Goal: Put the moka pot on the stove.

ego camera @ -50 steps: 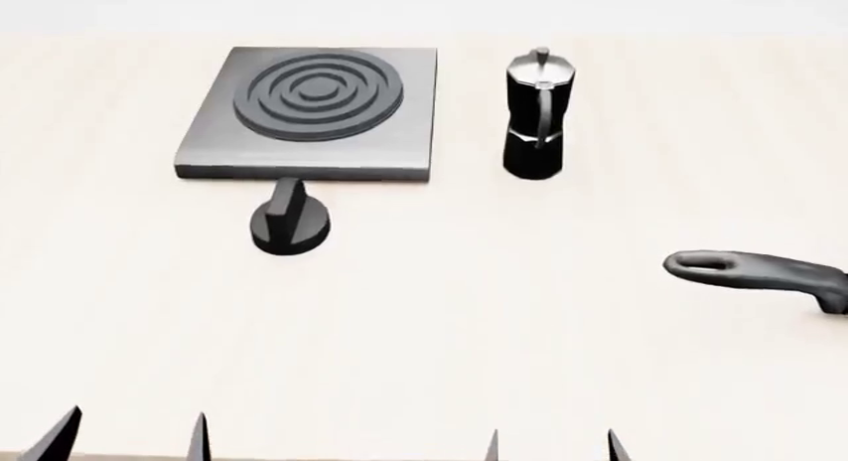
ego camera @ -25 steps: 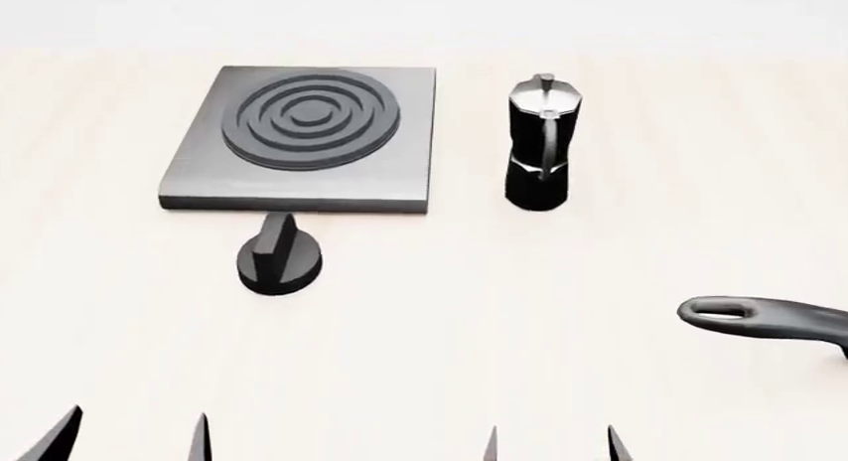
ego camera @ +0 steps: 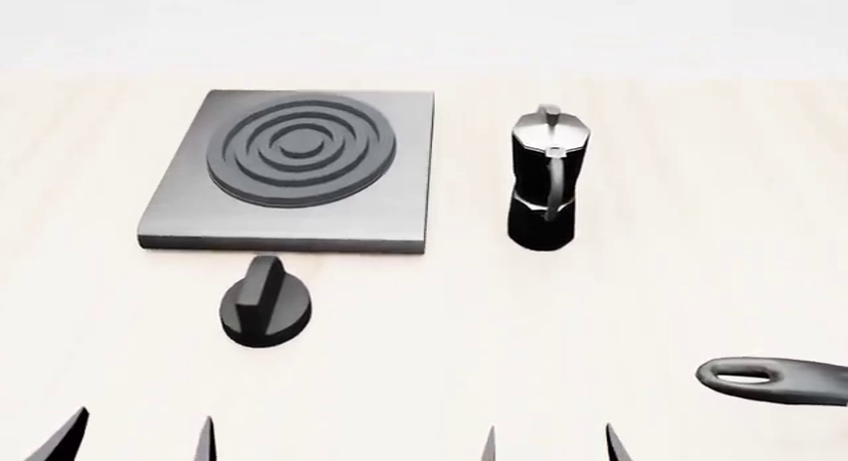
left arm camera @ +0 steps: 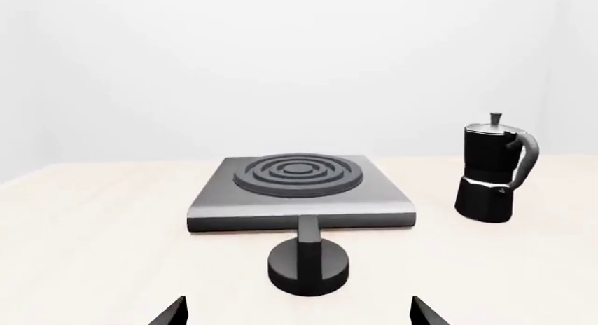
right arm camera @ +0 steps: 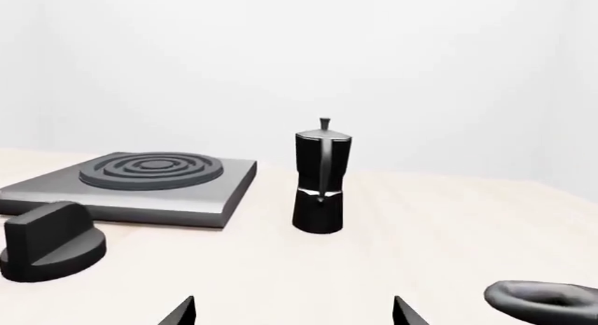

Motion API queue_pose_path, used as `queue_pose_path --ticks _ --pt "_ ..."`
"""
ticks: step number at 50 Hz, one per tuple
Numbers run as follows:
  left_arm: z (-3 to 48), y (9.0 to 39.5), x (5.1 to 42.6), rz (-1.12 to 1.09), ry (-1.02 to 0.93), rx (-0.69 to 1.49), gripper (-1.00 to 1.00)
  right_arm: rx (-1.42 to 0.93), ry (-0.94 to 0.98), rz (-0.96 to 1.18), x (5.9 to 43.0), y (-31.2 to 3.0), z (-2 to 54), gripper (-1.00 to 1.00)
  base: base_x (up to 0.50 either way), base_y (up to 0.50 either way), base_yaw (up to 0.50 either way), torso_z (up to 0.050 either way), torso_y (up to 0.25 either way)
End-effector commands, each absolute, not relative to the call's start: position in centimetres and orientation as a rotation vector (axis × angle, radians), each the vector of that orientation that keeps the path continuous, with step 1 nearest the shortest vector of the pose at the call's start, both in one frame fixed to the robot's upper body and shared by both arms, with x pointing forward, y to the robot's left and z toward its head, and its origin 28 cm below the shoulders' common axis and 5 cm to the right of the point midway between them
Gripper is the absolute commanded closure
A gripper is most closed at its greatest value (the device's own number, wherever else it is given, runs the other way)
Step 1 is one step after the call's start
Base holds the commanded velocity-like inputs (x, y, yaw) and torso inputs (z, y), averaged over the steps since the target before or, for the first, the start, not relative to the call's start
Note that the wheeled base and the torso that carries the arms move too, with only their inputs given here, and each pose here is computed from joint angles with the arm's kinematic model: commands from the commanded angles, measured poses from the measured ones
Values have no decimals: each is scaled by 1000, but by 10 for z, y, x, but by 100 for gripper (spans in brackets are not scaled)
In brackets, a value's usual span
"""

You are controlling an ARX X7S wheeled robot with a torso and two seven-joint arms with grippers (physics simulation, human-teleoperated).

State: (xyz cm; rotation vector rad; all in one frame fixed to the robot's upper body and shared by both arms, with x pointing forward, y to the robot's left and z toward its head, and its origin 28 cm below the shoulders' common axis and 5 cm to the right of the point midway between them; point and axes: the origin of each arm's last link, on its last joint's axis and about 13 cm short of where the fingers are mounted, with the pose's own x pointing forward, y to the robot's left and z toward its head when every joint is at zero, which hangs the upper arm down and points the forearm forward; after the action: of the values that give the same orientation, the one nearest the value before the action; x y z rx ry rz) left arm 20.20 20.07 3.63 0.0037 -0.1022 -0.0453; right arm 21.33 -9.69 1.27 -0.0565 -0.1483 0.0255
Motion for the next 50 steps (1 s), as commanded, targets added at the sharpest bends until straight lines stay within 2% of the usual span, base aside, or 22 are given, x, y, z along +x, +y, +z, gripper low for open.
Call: queue_pose_path --ticks 1,50 --pt "35 201 203 -49 -97 7 -100 -55 -150 27 213 -97 13 -100 215 0 0 0 0" --pt "36 200 203 -58 -97 6 -100 -30 -154 16 213 -97 13 -100 217 0 0 0 0"
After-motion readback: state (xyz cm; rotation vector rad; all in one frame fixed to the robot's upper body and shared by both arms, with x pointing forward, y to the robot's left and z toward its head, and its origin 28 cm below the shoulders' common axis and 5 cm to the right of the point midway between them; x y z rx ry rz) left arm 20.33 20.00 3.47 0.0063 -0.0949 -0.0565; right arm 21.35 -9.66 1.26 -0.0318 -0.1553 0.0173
